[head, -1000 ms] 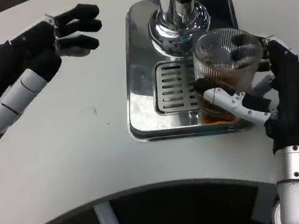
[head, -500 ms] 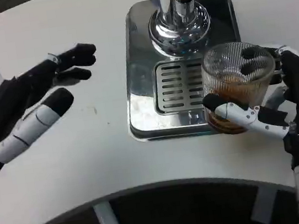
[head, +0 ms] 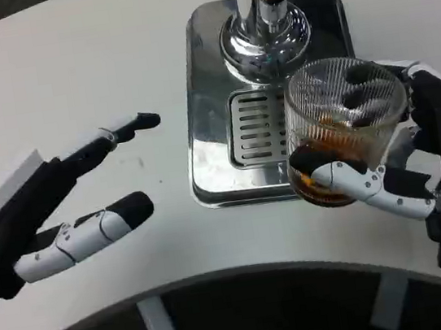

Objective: Grasp the cup under the faucet to collect the drink, then remove the cup.

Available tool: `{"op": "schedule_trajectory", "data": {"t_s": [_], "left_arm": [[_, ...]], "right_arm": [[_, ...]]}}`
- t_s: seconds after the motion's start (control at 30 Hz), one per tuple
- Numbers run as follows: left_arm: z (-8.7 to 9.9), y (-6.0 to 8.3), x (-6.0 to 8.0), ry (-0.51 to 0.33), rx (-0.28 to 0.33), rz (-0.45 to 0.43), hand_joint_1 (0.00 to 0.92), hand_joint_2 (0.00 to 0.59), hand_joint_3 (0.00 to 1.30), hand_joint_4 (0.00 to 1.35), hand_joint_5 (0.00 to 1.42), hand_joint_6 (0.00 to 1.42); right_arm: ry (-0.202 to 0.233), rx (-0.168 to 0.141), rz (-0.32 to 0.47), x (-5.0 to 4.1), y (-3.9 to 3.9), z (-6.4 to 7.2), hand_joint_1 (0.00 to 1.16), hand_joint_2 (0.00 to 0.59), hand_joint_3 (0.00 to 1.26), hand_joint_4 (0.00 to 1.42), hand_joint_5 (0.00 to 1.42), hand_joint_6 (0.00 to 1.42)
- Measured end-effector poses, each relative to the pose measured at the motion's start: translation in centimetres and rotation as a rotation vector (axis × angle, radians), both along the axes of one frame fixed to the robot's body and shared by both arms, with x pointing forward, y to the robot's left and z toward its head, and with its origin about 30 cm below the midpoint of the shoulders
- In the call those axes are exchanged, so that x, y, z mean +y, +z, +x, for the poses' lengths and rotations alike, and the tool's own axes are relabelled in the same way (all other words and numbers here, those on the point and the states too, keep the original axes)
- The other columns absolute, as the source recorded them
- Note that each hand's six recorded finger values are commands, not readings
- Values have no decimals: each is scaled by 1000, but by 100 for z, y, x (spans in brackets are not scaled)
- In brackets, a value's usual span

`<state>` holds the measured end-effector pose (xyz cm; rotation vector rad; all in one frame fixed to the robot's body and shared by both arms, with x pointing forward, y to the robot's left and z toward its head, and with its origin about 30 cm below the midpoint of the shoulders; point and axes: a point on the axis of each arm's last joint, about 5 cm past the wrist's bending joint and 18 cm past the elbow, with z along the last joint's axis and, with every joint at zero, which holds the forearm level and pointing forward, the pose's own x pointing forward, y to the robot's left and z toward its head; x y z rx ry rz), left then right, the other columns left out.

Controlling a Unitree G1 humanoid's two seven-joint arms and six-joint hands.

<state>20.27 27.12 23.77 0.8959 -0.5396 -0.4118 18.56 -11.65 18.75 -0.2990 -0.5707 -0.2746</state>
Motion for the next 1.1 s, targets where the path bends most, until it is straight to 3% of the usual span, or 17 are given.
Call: {"op": "schedule_trajectory", "data": {"t_s": [0.1,0.47,0.8,1.1], "left_arm": [[-36,30,-28,-1,-11,35,0,127,112,13,56,80],[-238,43,-133,7,-15,106,0,120,78,0,16,52],[-431,68,-192,57,-30,208,0,119,43,0,0,28],[-531,57,-205,113,-18,241,0,119,2,0,0,3]], "right_arm": [[17,-8,-1,-5,23,-48,1012,104,854,972,1138,1249],[147,-30,-14,-27,119,-218,1010,92,871,983,1162,1283],[265,-5,-108,-124,114,-251,1005,91,881,995,1172,1288],[320,-12,-154,-160,113,-268,1003,93,887,1007,1178,1289]]}}
